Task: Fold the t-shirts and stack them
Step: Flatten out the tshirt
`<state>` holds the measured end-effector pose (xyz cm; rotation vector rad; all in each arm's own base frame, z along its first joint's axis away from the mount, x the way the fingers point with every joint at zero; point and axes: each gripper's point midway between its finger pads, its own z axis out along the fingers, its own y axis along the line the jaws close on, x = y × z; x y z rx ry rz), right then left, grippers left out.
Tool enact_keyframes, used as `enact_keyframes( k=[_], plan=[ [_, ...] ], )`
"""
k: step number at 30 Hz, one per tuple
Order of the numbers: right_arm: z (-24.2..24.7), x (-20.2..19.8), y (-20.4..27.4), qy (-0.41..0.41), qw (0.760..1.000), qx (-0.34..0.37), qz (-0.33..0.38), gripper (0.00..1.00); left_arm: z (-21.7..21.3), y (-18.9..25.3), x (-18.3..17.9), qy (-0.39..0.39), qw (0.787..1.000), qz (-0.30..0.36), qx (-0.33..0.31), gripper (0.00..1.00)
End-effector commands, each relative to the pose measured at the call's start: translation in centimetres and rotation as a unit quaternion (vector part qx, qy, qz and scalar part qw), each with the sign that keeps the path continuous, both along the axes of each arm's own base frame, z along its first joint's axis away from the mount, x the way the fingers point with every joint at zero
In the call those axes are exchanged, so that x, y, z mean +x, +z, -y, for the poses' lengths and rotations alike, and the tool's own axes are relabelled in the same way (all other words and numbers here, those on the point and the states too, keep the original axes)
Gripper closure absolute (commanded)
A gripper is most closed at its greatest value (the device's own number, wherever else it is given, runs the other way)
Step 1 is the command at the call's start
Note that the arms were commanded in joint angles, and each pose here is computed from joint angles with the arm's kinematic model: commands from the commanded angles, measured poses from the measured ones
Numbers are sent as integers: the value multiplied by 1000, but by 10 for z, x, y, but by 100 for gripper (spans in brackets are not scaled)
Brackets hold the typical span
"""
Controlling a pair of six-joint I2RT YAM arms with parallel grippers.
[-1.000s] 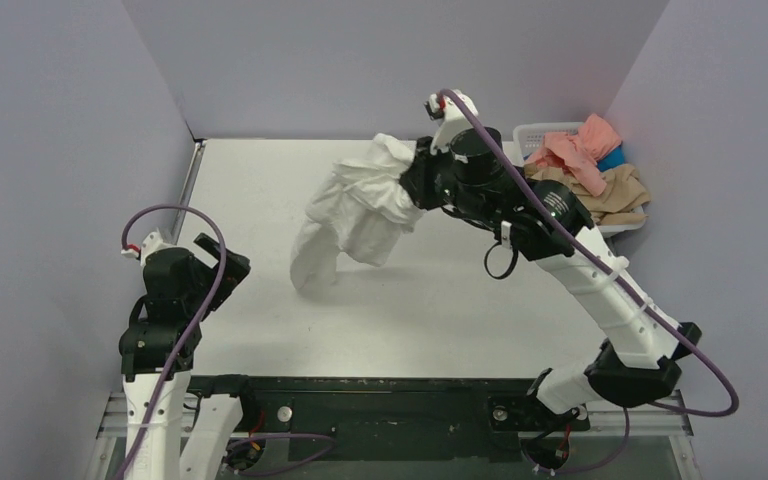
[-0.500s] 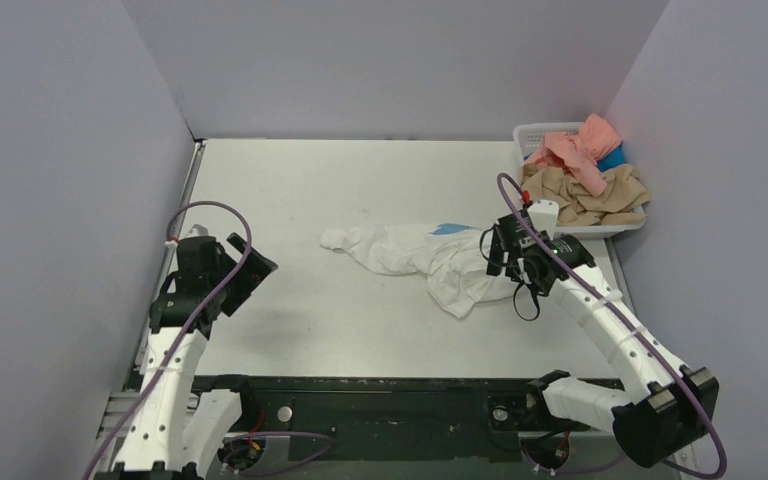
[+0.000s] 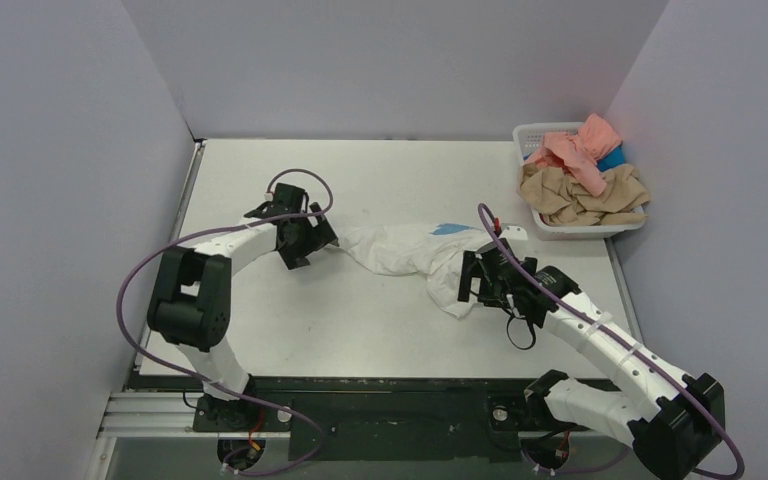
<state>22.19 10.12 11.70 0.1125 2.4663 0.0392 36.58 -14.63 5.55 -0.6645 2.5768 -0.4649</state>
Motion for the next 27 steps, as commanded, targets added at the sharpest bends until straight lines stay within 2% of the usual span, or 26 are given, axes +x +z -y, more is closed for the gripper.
enact_keyframes(
  k=[1,8,13,15,17,18,20,23,27],
  plan=[
    [-1,-2,-19,-35,999,13,-7,6,17,-7,37,-23,999,25,3,0],
    [1,2,-31,-93,994,54,25,8,37,-36,51,-40,999,9,-5,14],
    [9,3,-40,-125,991,47,29,10,59,-45,62,-66,998,14,5,21],
    [15,6,-42,-141,989,40,36,11,63,-49,65,-71,997,10,22,31],
    [21,9,-44,-160,986,35,40,12,66,-52,69,-76,996,6,38,53],
    [23,10,-46,-169,984,34,41,13,67,-52,73,-78,996,9,42,85],
    [27,14,-50,-185,981,37,36,16,62,-52,73,-75,995,6,60,100],
    [32,22,-54,-200,978,39,35,25,51,-41,69,-63,994,22,83,100],
    [35,35,-51,-196,979,31,34,32,31,-16,46,-42,993,50,96,100]
  ],
)
